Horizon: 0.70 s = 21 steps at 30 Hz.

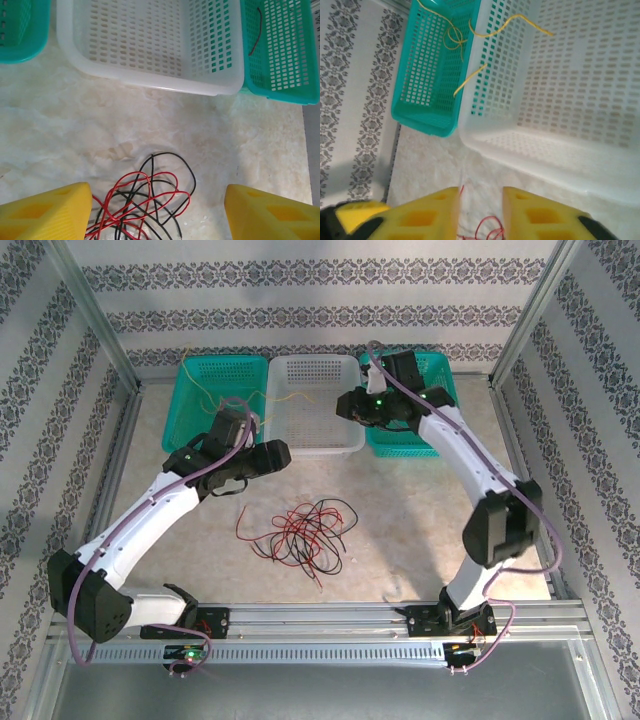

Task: Untangle the cables

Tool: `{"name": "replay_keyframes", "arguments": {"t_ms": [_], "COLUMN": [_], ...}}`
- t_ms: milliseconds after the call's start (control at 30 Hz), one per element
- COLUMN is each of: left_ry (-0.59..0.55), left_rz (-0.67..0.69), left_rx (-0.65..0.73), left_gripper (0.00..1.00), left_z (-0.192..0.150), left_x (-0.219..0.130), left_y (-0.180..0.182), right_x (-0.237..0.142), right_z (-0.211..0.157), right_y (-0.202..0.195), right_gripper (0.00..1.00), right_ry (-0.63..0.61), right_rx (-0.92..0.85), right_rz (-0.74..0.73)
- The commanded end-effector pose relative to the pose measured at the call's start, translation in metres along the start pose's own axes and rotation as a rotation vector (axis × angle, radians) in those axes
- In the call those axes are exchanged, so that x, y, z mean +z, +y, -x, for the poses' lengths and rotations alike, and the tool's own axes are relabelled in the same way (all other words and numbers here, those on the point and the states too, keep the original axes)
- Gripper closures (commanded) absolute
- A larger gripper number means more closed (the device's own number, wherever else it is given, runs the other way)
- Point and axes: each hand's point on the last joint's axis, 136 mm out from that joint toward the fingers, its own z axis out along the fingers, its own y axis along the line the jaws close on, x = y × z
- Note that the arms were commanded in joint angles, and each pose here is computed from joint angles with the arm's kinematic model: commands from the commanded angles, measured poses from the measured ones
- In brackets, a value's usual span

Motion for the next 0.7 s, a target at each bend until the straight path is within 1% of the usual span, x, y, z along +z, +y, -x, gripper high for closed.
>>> {"name": "replay_keyframes", "arguments": {"t_ms": [0,100,167,267,333,433,500,567,633,667], "left_ry": [0.022,0.050,0.063,0.063,0.055,0.035,0.024,0.023,0.029,0.036], "left_rz": [0.071,0.131,0.166,0.163,0.157,0.169,0.153,0.132,0.134,0.143], "left_rx": [-0.011,0.010,0.012,0.002,0.003,0.006,0.002,0.003,0.018,0.027], "left_gripper": [0.30,0.30,0.31,0.31,0.31,0.31,0.31,0.31,0.31,0.31], "left_z": [-0.009,-0.016,-0.020,-0.022,-0.021,-0.017,-0.014,-0.011,-0.008,-0.007], "left_x": [-0.011,-0.017,-0.018,-0.017,-0.015,-0.010,-0.007,-0.004,-0.004,-0.004], "left_y": [0.020,0.031,0.039,0.040,0.039,0.043,0.039,0.033,0.031,0.031], "right_x": [0.021,0.047,0.061,0.082,0.099,0.120,0.130,0.140,0.150,0.154], "right_z": [0.019,0.036,0.050,0.067,0.071,0.073,0.074,0.073,0.072,0.070], "right_y": [0.010,-0.003,-0.014,-0.028,-0.034,-0.041,-0.048,-0.055,-0.056,-0.056], "right_gripper": [0.62,0.60,0.62,0.67,0.67,0.61,0.58,0.52,0.49,0.46], "right_ry": [0.026,0.038,0.030,0.021,0.037,0.067,0.074,0.081,0.096,0.103], "right_rx": [-0.034,-0.014,0.008,0.029,0.034,0.026,0.019,0.020,0.029,0.028], "right_rz": [0.080,0.065,0.047,0.037,0.058,0.080,0.087,0.096,0.137,0.151]}}
